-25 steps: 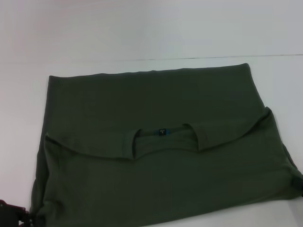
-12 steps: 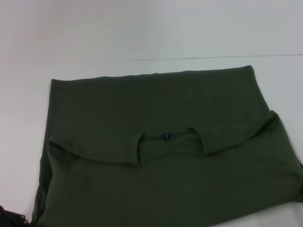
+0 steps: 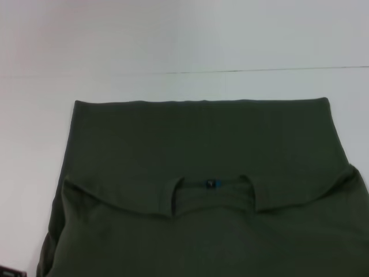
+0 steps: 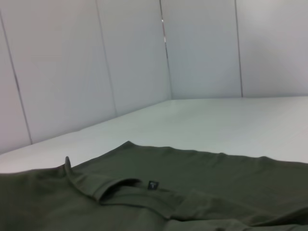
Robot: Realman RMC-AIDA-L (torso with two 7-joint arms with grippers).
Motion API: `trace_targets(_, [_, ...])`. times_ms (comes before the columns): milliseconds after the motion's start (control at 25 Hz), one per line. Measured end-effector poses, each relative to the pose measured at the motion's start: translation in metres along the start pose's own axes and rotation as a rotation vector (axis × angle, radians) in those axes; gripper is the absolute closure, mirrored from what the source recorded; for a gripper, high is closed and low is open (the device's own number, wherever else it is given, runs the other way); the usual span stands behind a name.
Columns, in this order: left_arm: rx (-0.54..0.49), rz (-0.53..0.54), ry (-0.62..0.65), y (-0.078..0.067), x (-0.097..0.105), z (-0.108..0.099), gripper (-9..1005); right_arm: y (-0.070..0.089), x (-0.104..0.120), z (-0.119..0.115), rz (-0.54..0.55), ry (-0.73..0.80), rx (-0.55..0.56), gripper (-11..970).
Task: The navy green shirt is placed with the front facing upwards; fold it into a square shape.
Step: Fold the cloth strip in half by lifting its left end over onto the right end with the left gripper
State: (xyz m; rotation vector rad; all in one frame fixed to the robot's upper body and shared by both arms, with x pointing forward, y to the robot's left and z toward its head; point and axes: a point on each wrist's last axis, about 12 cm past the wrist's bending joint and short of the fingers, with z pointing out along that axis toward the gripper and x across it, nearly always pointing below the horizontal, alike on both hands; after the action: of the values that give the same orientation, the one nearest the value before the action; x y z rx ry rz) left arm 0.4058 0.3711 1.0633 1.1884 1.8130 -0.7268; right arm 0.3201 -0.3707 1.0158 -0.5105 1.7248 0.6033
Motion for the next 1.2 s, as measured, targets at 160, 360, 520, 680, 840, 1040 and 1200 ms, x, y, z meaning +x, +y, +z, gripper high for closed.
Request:
trace_targets(160, [0.022, -0.002, -0.006, -0.013, 0.003, -0.009, 945, 0.01, 0.007, -0.006, 0.023, 0.008, 0.0, 893])
trace_targets(360, [-0.001, -0.013, -0.001, -0.017, 0.006, -0.017, 944, 0.011, 0.007, -0.007, 0.026, 0.009, -0.002, 893])
trace_targets(520, [-0.038, -0.008, -0.04, -0.011, 0.003, -0.017, 944, 0.005, 0.002, -0.002, 0.036, -0.017, -0.009, 893])
trace_targets(680, [-0.118, -0.024, -0.109, -0.001, 0.001, -0.014, 943, -0.008, -0.008, 0.007, 0.083, -0.054, 0.008, 893])
trace_targets(840, [-0.211, -0.072, -0.145, 0.008, 0.004, -0.009, 943, -0.019, -0.017, 0.015, 0.128, -0.079, 0.011, 893])
trace_targets(1040, [-0.279, -0.118, -0.193, 0.013, 0.005, -0.008, 943, -0.028, -0.023, 0.017, 0.149, -0.084, 0.007, 894])
trace_targets(1200, [-0.317, -0.132, -0.264, 0.019, 0.0, -0.001, 942, -0.038, -0.033, 0.021, 0.157, -0.105, -0.001, 894])
